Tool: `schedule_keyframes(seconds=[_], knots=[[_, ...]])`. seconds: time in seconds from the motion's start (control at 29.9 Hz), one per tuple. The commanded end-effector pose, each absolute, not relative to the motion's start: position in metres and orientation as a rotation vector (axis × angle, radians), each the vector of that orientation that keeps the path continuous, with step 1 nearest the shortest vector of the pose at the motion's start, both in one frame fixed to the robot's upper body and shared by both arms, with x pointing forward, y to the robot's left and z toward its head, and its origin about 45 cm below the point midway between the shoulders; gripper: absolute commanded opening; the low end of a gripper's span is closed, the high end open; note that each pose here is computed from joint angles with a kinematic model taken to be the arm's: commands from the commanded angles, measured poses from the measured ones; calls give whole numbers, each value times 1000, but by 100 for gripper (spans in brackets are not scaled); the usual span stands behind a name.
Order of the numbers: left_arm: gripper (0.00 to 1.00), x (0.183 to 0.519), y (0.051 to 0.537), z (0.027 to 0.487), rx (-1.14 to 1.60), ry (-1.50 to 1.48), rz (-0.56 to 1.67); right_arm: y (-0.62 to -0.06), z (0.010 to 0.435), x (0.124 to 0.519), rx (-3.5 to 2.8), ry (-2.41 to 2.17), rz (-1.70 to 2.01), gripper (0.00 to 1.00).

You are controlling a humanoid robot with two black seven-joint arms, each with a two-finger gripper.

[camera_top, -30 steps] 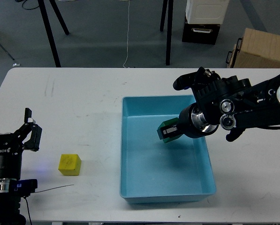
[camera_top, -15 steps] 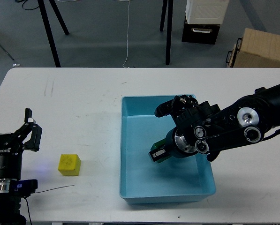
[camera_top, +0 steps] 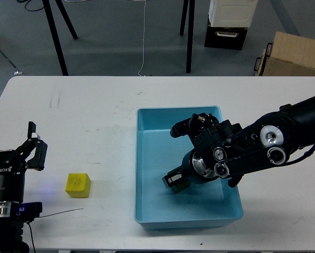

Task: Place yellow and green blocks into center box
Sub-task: 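Lower the green cube into the tray and open the right gripper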

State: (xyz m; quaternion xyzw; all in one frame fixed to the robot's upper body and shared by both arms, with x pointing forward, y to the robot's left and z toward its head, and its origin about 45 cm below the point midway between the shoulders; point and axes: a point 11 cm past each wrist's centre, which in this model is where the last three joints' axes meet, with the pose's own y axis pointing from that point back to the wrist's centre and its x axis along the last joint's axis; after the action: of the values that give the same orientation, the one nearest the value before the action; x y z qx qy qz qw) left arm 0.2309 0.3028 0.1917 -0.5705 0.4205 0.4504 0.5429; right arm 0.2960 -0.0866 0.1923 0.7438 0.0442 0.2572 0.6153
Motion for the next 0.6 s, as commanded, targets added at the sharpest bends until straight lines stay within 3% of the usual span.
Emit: schedule_keyframes(seconds=[0.0, 0.07, 0.27, 0.57], knots=[[100, 231, 303, 192, -1355, 998, 1069, -87, 192, 296, 1714, 100, 592, 70], [100, 231, 303, 192, -1355, 998, 1069, -86, 193, 297, 1716, 97, 593, 75], [100, 231, 302, 192, -1354, 999, 1067, -83, 206, 310, 1736, 24, 575, 76], [100, 236, 302, 196, -1354, 989, 1052, -94, 308, 392, 1846, -357, 594, 77]])
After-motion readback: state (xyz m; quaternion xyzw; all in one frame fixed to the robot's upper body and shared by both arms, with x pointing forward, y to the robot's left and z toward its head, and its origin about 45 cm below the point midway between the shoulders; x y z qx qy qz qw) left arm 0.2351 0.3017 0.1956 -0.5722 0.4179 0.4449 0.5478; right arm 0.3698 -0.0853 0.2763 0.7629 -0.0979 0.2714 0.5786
